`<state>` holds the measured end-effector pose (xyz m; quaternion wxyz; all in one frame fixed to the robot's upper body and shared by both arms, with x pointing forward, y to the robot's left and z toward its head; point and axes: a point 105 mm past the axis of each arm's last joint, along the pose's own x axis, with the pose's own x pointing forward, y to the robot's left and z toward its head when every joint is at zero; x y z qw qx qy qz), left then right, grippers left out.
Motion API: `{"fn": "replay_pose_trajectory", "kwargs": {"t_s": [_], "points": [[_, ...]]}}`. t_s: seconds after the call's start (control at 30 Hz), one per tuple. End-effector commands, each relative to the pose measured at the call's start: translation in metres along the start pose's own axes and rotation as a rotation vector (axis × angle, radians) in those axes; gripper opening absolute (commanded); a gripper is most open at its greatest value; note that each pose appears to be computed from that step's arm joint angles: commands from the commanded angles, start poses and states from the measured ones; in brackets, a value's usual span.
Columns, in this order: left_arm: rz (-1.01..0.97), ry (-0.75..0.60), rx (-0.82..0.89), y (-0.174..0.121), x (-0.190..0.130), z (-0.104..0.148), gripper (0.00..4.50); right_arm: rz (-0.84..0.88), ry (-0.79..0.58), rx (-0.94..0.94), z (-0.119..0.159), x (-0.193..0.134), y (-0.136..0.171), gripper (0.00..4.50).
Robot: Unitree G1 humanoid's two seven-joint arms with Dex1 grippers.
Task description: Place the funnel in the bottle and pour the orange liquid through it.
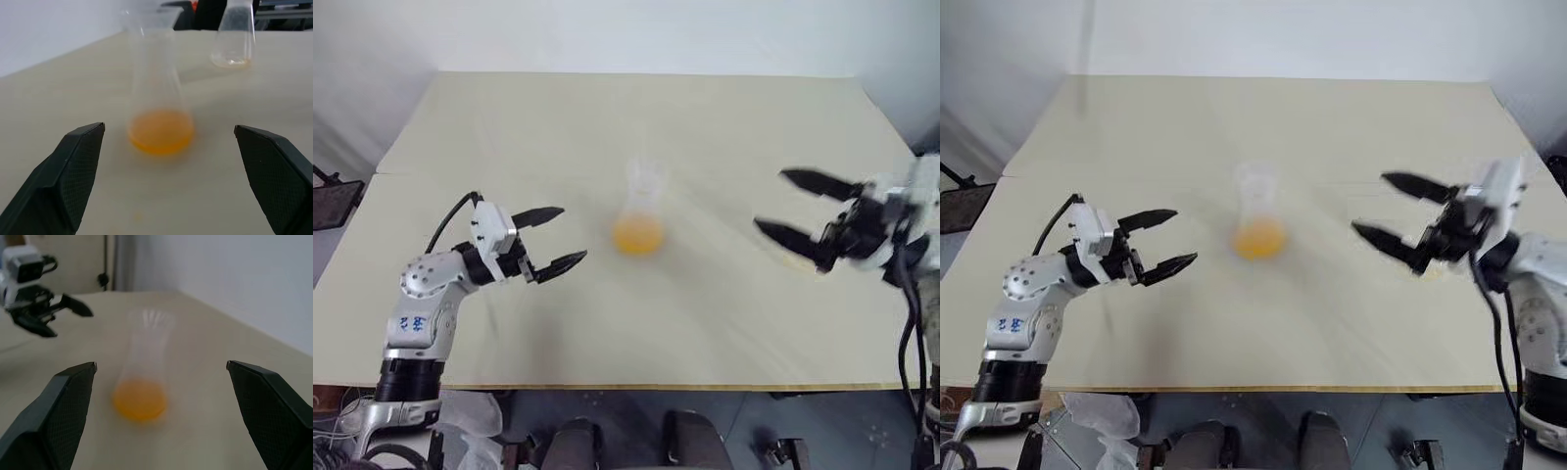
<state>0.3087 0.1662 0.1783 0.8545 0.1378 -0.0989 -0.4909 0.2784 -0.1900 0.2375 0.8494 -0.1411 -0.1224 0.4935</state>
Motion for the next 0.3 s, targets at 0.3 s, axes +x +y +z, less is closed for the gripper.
{"fn": "replay_pose_trajectory", "kwargs": {"t_s": [0.3], "points": [[0.002,0.029,0.076,-0.012,-0.024,0.005,4.50,0.061,0.169,0.009,-0.046,-0.047,0.035,4.45]]}}
